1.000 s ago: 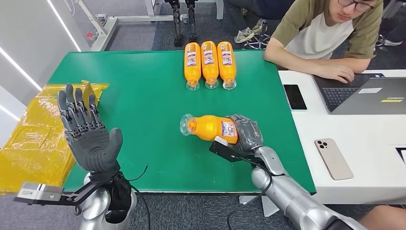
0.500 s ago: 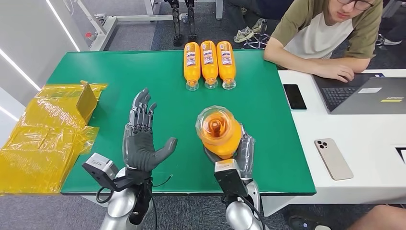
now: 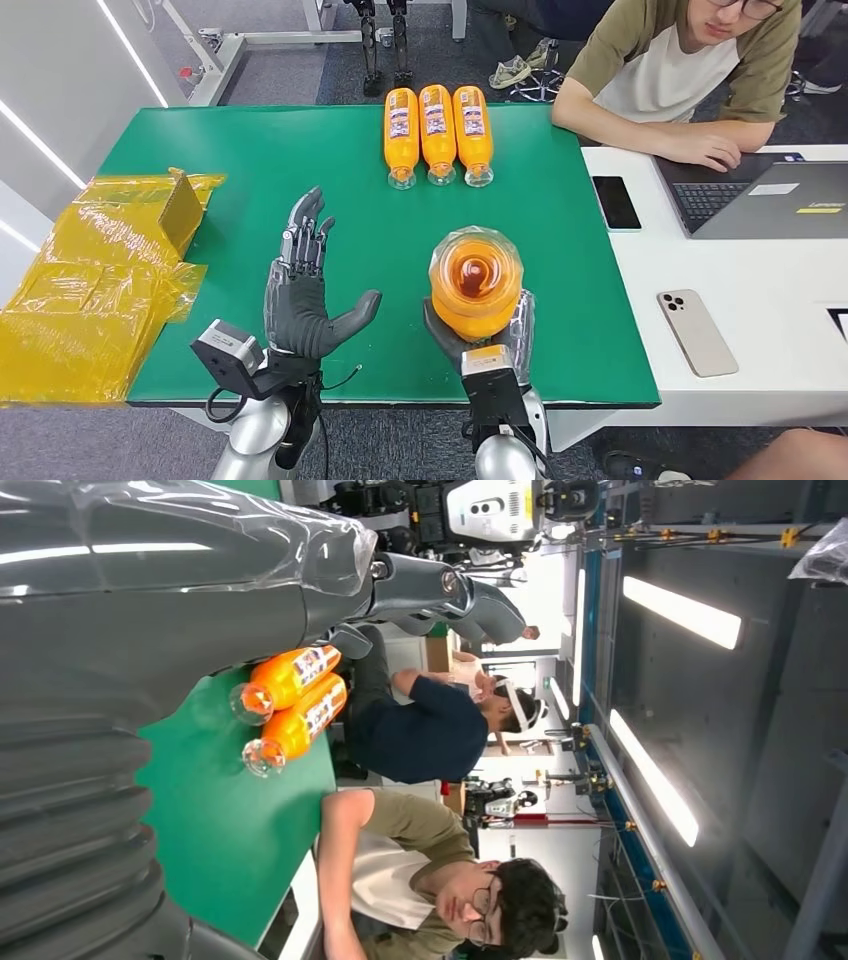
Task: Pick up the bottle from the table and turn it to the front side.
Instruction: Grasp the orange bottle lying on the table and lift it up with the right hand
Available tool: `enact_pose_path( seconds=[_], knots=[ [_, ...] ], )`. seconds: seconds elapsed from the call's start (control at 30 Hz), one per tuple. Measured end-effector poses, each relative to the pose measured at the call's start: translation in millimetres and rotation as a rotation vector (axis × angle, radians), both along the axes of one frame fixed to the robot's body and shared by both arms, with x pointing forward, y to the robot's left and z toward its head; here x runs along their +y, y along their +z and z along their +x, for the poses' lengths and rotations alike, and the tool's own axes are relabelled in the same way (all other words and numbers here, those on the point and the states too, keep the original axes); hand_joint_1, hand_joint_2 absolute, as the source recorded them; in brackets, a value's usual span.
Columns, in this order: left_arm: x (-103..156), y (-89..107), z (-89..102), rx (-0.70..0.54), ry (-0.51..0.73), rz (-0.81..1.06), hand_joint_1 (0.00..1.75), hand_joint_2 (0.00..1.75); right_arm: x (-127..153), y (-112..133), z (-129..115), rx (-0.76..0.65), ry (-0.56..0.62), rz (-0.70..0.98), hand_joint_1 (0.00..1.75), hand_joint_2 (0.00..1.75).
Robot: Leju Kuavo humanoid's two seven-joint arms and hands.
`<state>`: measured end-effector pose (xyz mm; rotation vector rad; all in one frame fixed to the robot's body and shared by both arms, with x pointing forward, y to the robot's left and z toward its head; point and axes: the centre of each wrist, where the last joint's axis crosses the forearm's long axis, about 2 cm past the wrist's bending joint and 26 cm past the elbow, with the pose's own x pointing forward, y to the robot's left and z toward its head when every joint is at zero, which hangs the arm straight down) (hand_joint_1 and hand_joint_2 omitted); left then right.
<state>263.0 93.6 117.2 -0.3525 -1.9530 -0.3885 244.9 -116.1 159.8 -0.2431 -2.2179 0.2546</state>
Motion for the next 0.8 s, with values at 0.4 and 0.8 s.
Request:
enact_pose_path(
  seconds=[0.4, 0.8],
  knots=[
    [0.1, 0.1, 0.0, -0.027, 0.007, 0.028, 0.00, 1.75, -2.5, -1.3, 0.3, 0.095, -0.002, -0.054, 1.75, 1.75],
    [0.2, 0.1, 0.1, -0.031, 0.013, 0.030, 0.00, 1.75, -2.8, -1.6, 0.2, 0.108, -0.006, -0.061, 1.75, 1.75]
  ],
)
